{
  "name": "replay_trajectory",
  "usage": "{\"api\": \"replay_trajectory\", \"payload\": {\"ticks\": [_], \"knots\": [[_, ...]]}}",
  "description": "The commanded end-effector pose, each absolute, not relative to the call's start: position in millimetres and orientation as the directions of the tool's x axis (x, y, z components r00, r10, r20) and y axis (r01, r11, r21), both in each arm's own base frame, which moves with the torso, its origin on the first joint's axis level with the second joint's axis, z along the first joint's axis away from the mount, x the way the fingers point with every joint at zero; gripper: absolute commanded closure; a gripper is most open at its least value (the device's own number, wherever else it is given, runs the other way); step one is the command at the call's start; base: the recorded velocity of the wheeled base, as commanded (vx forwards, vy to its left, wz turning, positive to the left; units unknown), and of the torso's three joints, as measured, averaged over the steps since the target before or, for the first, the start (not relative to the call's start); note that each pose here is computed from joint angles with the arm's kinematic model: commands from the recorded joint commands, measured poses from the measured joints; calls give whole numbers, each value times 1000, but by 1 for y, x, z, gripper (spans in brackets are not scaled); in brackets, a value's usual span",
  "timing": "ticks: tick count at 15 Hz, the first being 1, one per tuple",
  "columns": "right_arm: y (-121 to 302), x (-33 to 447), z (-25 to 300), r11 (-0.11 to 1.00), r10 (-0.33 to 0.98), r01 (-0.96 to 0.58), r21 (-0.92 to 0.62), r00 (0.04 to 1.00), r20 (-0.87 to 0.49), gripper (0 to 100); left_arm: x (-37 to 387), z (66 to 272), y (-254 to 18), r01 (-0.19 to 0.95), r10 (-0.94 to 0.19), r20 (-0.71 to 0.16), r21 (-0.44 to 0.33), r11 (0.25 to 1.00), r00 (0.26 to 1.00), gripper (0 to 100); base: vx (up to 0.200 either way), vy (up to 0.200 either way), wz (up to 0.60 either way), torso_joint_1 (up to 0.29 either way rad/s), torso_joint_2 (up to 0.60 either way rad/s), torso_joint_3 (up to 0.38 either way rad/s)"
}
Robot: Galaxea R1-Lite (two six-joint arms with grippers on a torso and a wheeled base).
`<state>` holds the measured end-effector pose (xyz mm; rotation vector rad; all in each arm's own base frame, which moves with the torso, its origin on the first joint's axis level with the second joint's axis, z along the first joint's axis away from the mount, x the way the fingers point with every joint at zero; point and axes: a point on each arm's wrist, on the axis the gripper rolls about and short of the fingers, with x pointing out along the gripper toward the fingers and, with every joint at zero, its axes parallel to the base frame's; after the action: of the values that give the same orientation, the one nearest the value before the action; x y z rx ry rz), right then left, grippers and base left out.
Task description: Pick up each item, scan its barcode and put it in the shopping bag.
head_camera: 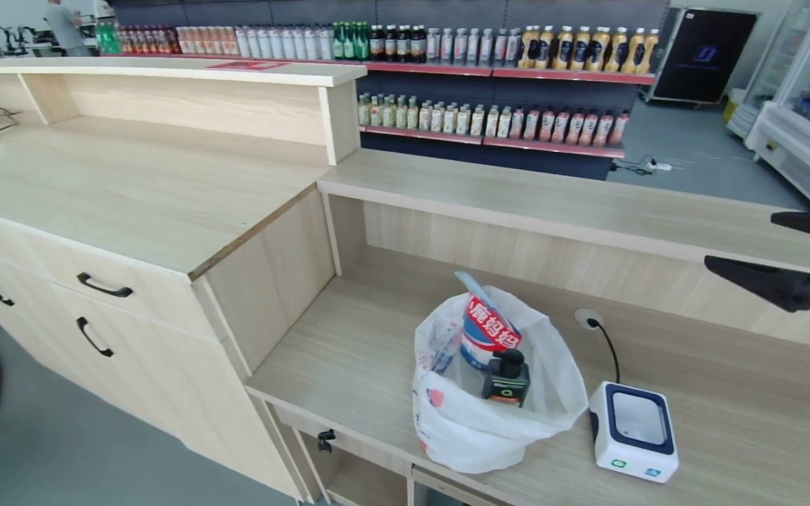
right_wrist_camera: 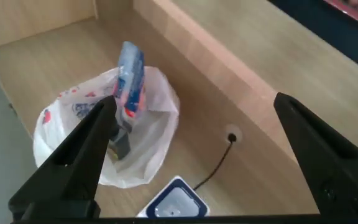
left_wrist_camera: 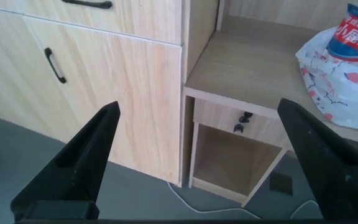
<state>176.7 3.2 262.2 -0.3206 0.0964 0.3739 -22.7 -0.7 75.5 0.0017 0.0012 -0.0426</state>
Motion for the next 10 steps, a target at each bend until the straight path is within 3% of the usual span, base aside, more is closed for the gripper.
{"api": "replay_trajectory", "payload": {"ticks": [1,3,6,7,10], "knots": [[2,148,310,936,212,-234,-261,971,-112,0,-23,76,-1,43,-43,-2,1,999,999,0,0,0,-600,-7,2,2],[0,133,316,973,97,-136,-186,973,-207,0,-23,76,-1,43,-43,-2,1,999,999,0,0,0,-600,10,-2,2],[-3,121,296,987,-8,-37,-156,960,-278,0,-23,76,-1,43,-43,-2,1,999,999,0,0,0,-600,1,4,1],[-2,109,281,988,-17,-29,-153,956,-293,0,-23,76,-1,43,-43,-2,1,999,999,0,0,0,-600,7,7,2],[-1,56,223,994,-21,-10,-110,961,-277,0,-23,76,-1,43,-43,-2,1,999,999,0,0,0,0,0,0,0]]}}
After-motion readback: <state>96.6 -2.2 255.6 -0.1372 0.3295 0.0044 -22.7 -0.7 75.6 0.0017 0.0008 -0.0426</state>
